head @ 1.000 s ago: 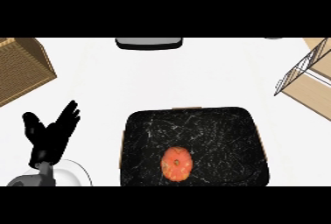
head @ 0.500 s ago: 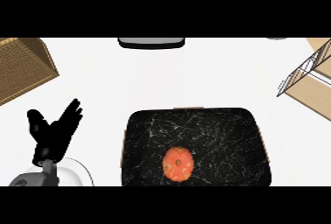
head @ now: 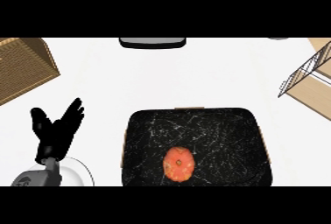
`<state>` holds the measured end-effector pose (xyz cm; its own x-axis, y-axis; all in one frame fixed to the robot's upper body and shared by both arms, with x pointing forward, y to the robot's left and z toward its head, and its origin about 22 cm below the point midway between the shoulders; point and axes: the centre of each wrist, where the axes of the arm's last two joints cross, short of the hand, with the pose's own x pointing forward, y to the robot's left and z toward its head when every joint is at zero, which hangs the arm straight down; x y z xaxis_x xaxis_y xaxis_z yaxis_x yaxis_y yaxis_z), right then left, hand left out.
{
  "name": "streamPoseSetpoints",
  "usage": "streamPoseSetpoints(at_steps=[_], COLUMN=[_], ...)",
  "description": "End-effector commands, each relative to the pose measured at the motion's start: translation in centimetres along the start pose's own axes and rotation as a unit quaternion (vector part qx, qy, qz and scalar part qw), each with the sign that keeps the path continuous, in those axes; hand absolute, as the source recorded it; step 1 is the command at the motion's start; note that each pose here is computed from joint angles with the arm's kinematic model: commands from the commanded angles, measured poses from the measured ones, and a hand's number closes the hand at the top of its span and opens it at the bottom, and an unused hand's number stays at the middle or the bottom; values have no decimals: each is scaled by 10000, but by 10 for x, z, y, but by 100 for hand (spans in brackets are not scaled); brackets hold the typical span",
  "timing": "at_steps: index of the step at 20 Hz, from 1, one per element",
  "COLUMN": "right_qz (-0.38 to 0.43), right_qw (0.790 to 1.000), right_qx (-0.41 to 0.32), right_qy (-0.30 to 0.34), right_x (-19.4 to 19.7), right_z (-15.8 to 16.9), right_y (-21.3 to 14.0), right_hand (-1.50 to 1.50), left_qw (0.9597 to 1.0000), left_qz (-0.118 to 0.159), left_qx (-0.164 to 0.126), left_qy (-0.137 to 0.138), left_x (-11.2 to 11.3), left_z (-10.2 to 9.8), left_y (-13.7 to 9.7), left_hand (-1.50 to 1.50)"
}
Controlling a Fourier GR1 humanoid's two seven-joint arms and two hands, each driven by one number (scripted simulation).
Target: Pick the can from the tray and place it in the tiered shelf
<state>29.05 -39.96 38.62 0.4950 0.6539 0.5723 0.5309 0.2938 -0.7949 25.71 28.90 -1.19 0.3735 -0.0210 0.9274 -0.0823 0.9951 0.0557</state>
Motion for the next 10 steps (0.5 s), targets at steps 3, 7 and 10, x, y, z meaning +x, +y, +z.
streamPoseSetpoints(at_steps=[3,7,10], right_qz=[236,131,254], right_qw=[9997,9997,9996], right_qx=[37,-162,-71], right_qy=[99,134,104], right_x=[-25,-16,-39], right_z=[-26,-41,-44], right_y=[15,17,38], right_hand=[150,150,150], left_qw=[9992,9994,9995], left_qz=[-7,-111,3], left_qx=[-17,-122,56], left_qy=[403,317,326], left_x=[-15,-5,-13], left_z=[6,-3,-11], left_y=[5,-11,-6], left_hand=[0,0,0])
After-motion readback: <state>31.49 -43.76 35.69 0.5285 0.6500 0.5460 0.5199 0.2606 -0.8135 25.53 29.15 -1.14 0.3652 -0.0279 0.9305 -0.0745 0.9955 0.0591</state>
